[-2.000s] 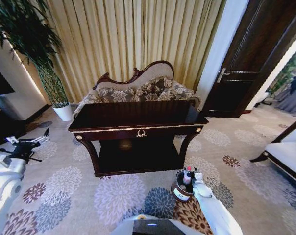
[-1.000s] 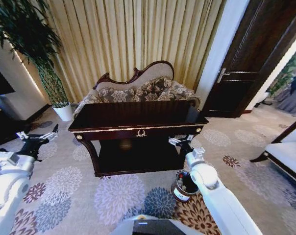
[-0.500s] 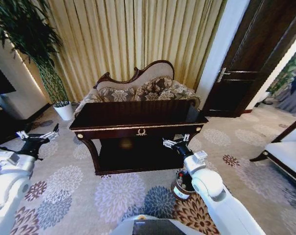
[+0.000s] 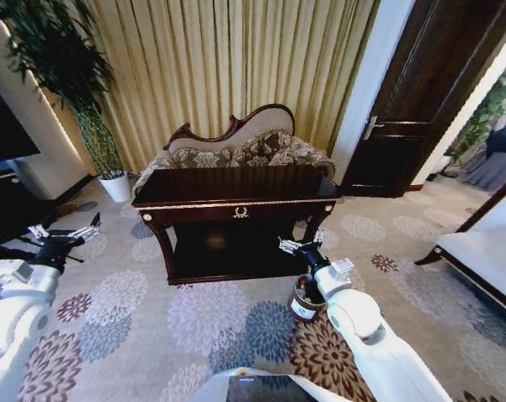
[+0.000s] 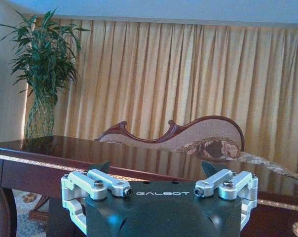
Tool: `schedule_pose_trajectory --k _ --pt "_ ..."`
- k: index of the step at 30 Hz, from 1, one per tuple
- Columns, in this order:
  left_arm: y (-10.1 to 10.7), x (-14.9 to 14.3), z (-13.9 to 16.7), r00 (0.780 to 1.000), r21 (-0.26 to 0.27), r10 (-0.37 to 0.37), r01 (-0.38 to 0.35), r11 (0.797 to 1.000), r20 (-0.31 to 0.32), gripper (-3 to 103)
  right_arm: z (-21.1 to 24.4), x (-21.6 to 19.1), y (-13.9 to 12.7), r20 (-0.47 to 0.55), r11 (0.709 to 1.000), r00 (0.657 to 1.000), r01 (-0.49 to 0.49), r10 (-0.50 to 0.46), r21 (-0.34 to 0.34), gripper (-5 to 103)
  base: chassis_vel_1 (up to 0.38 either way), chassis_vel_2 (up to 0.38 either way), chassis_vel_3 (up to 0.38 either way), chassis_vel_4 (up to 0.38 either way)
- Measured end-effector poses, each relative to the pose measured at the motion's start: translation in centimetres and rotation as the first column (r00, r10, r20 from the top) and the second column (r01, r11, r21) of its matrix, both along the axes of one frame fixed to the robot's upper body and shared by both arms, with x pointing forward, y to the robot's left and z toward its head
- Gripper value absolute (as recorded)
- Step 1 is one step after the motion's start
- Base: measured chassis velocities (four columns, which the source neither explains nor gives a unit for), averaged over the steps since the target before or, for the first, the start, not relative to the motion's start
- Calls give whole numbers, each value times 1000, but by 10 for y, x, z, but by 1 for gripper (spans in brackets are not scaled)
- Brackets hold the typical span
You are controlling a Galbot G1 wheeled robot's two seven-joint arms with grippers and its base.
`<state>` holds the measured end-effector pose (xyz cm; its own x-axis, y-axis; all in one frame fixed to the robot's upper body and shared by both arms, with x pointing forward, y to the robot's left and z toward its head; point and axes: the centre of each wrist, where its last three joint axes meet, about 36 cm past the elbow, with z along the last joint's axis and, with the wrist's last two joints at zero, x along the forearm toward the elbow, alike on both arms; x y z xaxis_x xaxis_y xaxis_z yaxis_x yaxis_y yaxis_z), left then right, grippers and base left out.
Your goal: Move to the front of the table and place the trash on the table into the trash bin.
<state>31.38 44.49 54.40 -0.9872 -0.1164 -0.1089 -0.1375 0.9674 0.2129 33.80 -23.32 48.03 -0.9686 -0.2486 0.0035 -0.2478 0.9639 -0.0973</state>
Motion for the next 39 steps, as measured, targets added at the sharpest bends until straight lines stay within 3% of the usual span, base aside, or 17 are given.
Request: schedule_pose_trajectory --k 23,39 --pt "-3 -2 -3 1000 -9 -6 6 1000 2 100 -2 0 -3 -7 1000 1000 20 -20 6 100 185 -199 -187 194" --pt "4 -2 -9 1000 -12 6 -5 1000 13 100 -6 0 -1 -11 1000 1000 19 -19 -2 100 29 -230 -25 223"
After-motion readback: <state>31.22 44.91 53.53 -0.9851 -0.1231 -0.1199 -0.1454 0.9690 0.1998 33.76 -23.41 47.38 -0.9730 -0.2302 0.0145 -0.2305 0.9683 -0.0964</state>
